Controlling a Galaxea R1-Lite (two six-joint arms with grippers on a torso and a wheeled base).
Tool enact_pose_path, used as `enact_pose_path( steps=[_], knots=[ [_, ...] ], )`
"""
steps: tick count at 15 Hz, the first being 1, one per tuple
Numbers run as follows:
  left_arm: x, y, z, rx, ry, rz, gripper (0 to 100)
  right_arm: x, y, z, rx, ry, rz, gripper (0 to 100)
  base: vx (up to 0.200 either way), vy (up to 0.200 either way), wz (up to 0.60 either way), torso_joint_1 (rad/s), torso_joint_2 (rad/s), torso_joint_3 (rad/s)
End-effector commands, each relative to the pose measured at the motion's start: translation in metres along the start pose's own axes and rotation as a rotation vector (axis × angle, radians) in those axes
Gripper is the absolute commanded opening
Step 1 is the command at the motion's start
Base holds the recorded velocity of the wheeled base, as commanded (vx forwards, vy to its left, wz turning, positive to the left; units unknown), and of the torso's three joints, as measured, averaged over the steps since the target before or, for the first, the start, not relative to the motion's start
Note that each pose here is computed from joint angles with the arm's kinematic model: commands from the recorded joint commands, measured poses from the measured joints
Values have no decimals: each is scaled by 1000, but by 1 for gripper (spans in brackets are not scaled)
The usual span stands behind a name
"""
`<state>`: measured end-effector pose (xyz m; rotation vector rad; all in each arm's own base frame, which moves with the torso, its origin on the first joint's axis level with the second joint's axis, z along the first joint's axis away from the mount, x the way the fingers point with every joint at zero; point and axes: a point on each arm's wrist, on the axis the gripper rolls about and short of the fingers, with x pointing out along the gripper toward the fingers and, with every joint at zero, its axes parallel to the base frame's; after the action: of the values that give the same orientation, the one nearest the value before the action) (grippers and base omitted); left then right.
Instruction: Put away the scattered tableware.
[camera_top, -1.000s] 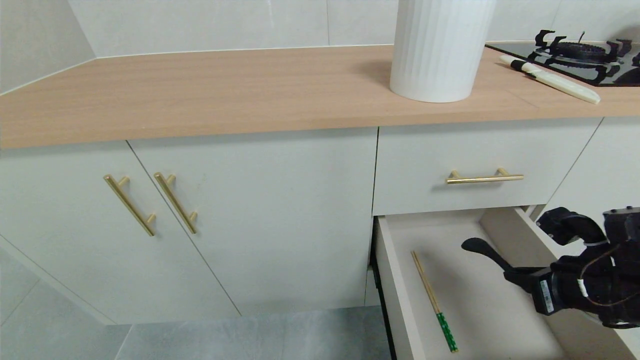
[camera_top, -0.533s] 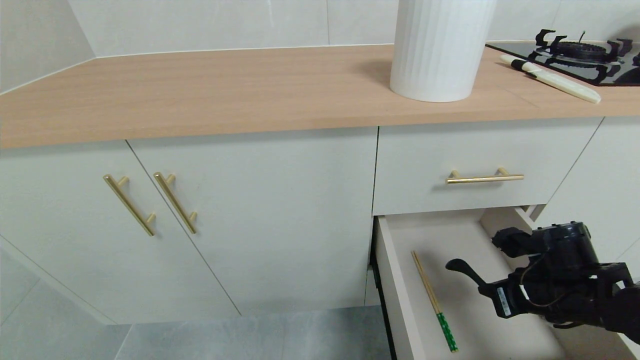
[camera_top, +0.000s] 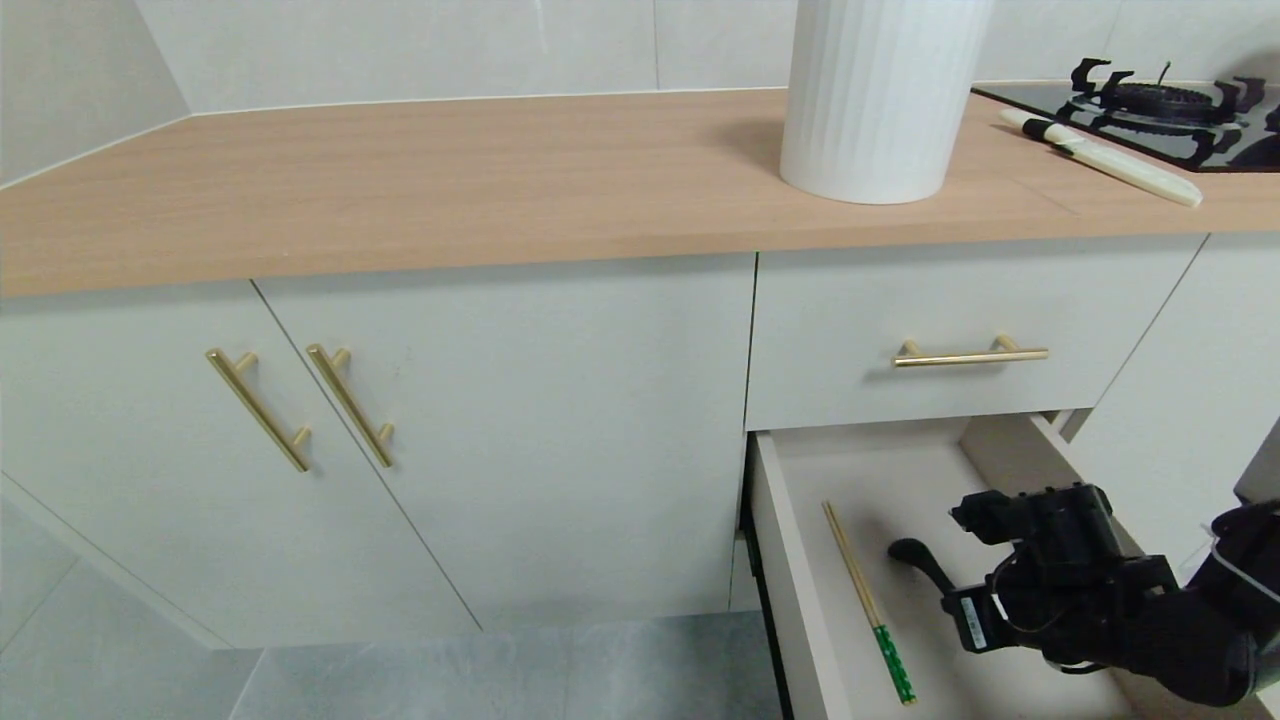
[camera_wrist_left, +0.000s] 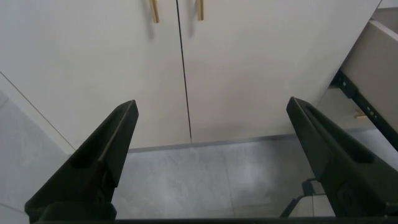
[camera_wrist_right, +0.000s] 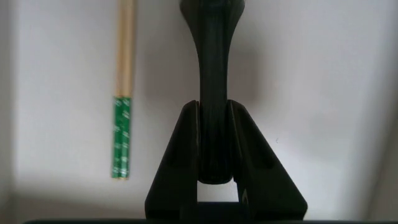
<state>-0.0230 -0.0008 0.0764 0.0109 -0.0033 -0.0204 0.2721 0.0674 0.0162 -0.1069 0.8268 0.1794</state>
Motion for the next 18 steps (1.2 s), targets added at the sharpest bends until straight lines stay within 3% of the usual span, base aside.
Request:
enact_pose_path(
  steps=[1, 10, 11, 18],
  knots=[
    [0, 0, 0, 0, 2, 0, 100, 12, 0, -9, -1, 41, -2, 0, 0, 0, 0, 0, 0, 0],
    [0, 0, 0, 0, 2, 0, 100, 13, -2, -9, 6, 14, -7, 0, 0, 0, 0, 0, 0, 0],
    [0, 0, 0, 0, 2, 0, 100, 13, -2, -9, 6, 12, -8, 100, 0, 0, 0, 0, 0, 0],
    [0, 0, 0, 0, 3, 0, 100, 11, -2, -8, 8, -35, -14, 100, 0, 0, 0, 0, 0, 0]
  ],
)
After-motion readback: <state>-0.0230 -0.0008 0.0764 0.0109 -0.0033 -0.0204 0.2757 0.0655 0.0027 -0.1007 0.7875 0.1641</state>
